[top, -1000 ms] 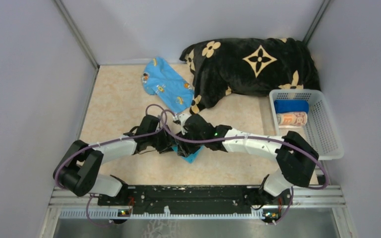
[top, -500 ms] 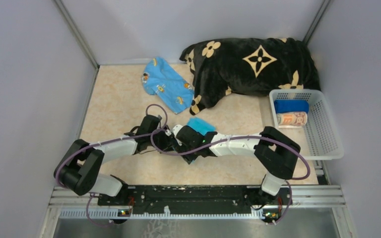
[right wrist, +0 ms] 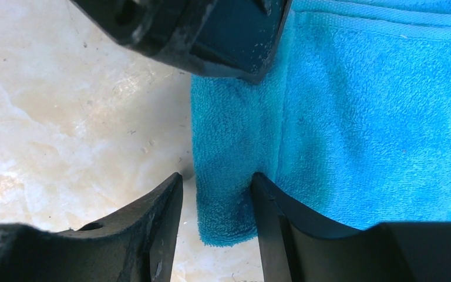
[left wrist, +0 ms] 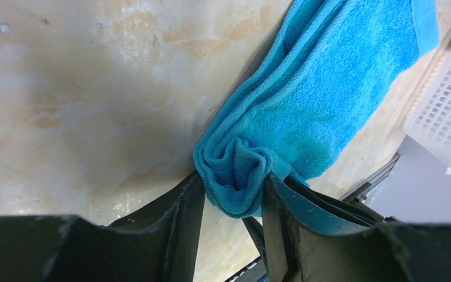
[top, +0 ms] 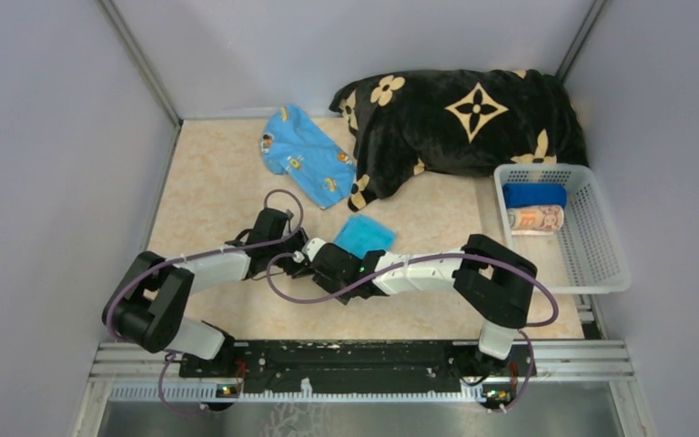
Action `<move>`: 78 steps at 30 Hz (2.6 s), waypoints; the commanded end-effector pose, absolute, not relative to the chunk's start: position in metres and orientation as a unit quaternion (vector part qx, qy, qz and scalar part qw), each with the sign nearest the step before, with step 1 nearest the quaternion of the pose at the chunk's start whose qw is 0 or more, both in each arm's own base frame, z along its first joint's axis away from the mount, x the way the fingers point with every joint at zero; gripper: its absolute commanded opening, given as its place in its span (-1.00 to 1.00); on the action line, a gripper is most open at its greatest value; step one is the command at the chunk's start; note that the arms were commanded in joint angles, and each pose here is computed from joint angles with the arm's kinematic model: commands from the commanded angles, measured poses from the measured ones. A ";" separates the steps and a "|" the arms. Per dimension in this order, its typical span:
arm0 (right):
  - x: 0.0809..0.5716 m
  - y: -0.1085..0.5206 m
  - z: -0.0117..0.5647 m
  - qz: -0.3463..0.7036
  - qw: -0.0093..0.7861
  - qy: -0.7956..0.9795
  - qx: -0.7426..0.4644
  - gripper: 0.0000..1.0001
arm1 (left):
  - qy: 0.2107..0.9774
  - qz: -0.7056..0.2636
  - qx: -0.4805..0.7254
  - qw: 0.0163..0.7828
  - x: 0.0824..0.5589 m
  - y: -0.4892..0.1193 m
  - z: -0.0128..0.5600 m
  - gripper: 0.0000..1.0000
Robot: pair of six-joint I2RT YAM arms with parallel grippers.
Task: Roll the towels
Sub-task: Roll the towel at the center of the board.
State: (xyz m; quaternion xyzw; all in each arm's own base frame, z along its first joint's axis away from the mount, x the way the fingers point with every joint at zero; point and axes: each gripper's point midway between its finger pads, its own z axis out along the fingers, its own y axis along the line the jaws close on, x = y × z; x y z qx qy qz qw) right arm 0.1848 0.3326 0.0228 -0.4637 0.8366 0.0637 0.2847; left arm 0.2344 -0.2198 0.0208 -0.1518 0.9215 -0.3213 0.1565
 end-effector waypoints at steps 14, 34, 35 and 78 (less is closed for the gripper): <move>0.138 0.384 0.060 0.321 0.194 0.811 -0.448 -0.87 | 0.926 -0.257 -0.192 0.201 0.218 -0.156 0.031 0.45; 0.171 0.357 0.046 0.564 0.034 0.800 -0.202 -0.85 | 0.875 -0.400 -0.184 0.203 0.190 -0.184 0.069 0.56; 0.172 0.356 0.041 0.562 0.031 0.803 -0.194 -0.85 | 0.872 -0.406 -0.183 0.203 0.194 -0.187 0.071 0.56; 0.179 0.360 0.089 0.090 0.370 0.815 -0.436 0.17 | 0.933 -0.254 -0.205 0.153 0.220 -0.186 -0.006 0.07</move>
